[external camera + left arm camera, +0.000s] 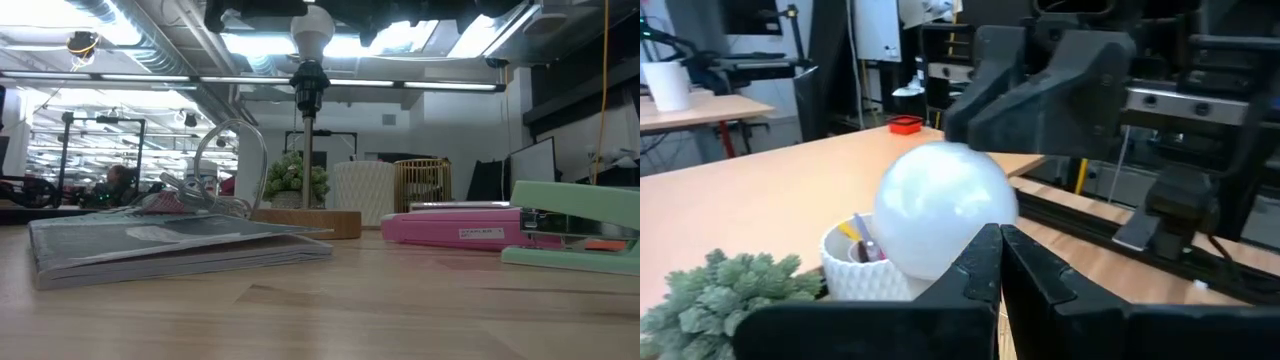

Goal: Screw lightbulb
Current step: Insert the lightbulb into the lamp

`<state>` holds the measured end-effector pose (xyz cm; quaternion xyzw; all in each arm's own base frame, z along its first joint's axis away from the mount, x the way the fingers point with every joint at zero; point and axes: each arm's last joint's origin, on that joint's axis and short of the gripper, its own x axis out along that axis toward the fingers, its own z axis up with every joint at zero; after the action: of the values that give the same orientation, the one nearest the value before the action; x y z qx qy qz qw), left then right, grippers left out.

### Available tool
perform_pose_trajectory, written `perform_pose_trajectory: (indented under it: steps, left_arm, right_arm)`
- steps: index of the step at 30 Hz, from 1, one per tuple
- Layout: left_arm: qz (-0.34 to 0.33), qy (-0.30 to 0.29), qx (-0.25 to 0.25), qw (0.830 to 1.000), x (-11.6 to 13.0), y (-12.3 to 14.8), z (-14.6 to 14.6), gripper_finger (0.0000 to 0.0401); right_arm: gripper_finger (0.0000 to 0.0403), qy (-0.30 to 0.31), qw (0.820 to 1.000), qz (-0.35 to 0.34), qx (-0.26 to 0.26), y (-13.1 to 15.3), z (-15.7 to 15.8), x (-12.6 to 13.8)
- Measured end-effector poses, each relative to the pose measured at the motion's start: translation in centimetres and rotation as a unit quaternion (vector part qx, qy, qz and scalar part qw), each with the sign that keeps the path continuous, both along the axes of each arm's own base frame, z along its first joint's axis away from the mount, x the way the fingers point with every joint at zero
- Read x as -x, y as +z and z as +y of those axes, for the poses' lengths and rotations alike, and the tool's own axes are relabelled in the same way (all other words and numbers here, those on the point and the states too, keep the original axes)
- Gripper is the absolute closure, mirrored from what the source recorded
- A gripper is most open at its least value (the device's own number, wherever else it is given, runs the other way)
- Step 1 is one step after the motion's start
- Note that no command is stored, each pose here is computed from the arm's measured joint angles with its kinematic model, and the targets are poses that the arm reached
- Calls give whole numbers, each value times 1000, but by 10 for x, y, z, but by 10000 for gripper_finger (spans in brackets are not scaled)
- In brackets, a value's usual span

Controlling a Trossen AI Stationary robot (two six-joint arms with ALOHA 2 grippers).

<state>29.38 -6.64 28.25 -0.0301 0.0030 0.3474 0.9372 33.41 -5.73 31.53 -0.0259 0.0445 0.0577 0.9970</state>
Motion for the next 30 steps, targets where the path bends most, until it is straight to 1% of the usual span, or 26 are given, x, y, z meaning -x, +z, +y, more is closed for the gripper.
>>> perform_pose_trajectory:
  steps: [5, 11, 17, 26, 30]
  left_arm:
    - [3, 17, -4, 1000, 0, 0, 4, 400]
    - [8, 73, -13, 997, 2, 0, 5, 400]
    - [16, 87, -21, 996, 2, 0, 10, 400]
    - [30, 122, -31, 992, -2, 0, 30, 400]
    - [38, 127, -38, 990, -2, 0, 35, 400]
  right_arm:
    - [359, -1, 1000, 0, 0, 0, 0, 0]
    - [359, -1, 1000, 2, 0, 0, 0, 0]
    - [359, -2, 1000, 3, 0, -1, 0, 0]
    - [359, 3, 1000, 3, -1, -1, 0, 0]
    - [359, 3, 1000, 3, -1, -1, 0, 0]
